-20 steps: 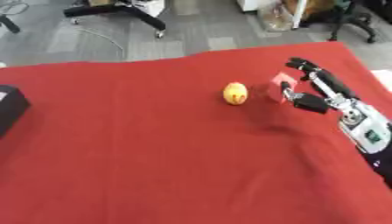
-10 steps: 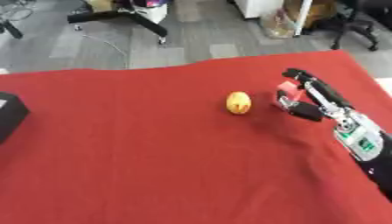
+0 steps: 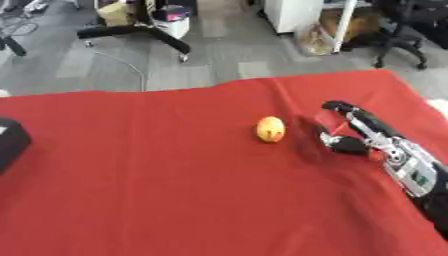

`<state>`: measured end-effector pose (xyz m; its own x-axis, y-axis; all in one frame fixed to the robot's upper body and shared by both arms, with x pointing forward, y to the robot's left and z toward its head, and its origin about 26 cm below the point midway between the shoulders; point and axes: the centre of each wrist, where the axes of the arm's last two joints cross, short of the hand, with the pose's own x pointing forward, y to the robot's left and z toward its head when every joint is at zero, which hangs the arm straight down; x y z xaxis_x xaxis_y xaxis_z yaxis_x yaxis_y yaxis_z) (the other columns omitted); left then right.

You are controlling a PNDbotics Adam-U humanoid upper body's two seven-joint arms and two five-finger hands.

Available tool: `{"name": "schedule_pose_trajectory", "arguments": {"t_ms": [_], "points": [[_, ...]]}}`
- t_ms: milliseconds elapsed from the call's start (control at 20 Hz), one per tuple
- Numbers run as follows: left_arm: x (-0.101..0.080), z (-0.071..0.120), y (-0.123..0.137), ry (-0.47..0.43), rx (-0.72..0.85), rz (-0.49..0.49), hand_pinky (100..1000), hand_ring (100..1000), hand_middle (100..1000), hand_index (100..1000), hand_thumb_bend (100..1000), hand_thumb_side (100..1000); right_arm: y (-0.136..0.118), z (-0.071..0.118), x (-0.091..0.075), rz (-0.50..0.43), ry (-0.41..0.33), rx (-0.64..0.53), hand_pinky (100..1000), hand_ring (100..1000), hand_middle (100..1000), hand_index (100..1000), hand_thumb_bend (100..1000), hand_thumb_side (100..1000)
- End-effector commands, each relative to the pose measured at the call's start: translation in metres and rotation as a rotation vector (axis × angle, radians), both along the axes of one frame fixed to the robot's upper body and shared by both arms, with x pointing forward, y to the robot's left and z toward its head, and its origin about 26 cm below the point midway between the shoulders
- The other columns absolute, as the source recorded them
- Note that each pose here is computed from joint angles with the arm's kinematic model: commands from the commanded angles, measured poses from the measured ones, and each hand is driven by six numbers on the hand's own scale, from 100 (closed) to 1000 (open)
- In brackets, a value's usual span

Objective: Pick up the objects with one hand, pass them to the other hand, and then place them into the box on the other side of the table.

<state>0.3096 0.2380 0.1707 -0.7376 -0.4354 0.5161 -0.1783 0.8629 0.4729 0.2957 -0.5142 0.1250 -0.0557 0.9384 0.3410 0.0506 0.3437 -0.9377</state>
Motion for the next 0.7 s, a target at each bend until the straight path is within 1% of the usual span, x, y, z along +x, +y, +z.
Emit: {"name": "schedule_pose_trajectory", "arguments": {"t_ms": [50, 250, 300, 450, 500, 550, 650, 700], "points": [[-0.0021, 0.0098, -0.0002, -0.036, 0.008, -0.011, 543, 550, 658, 861, 516, 689, -0.005, 0.0064, -0.001, 0.002, 0.042, -0.055, 832, 936, 902, 895, 100, 408], [-0.0023, 0.0098, -0.0005, -0.037, 0.013, -0.013, 543, 547, 658, 862, 512, 689, -0.0047, 0.0048, -0.0011, 0.002, 0.07, -0.085, 829, 920, 875, 876, 100, 375], [-0.0023, 0.0099, -0.0006, -0.038, 0.013, -0.014, 543, 546, 658, 863, 511, 689, -0.0047, 0.0042, -0.0011, -0.001, 0.074, -0.091, 821, 903, 850, 856, 100, 332], [-0.0023, 0.01, -0.0004, -0.04, 0.015, -0.013, 543, 545, 665, 863, 506, 689, -0.0045, 0.003, -0.001, -0.017, 0.068, -0.106, 805, 875, 810, 810, 100, 248], [-0.0023, 0.01, -0.0003, -0.04, 0.016, -0.013, 544, 544, 667, 863, 507, 689, -0.0046, 0.0033, -0.0009, -0.026, 0.056, -0.108, 777, 826, 747, 734, 100, 126], [-0.0023, 0.01, -0.0002, -0.041, 0.017, -0.013, 544, 544, 668, 864, 506, 690, -0.0046, 0.0038, -0.0009, -0.038, 0.037, -0.11, 764, 803, 710, 697, 100, 100], [-0.0023, 0.0098, -0.0001, -0.041, 0.018, -0.012, 544, 543, 669, 864, 504, 690, -0.0038, 0.0046, -0.0007, -0.065, -0.016, -0.105, 724, 745, 605, 581, 100, 100], [-0.0022, 0.0097, 0.0, -0.041, 0.02, -0.012, 543, 542, 670, 864, 503, 690, -0.0031, 0.0052, -0.0005, -0.079, -0.053, -0.097, 711, 731, 574, 541, 100, 100]]}}
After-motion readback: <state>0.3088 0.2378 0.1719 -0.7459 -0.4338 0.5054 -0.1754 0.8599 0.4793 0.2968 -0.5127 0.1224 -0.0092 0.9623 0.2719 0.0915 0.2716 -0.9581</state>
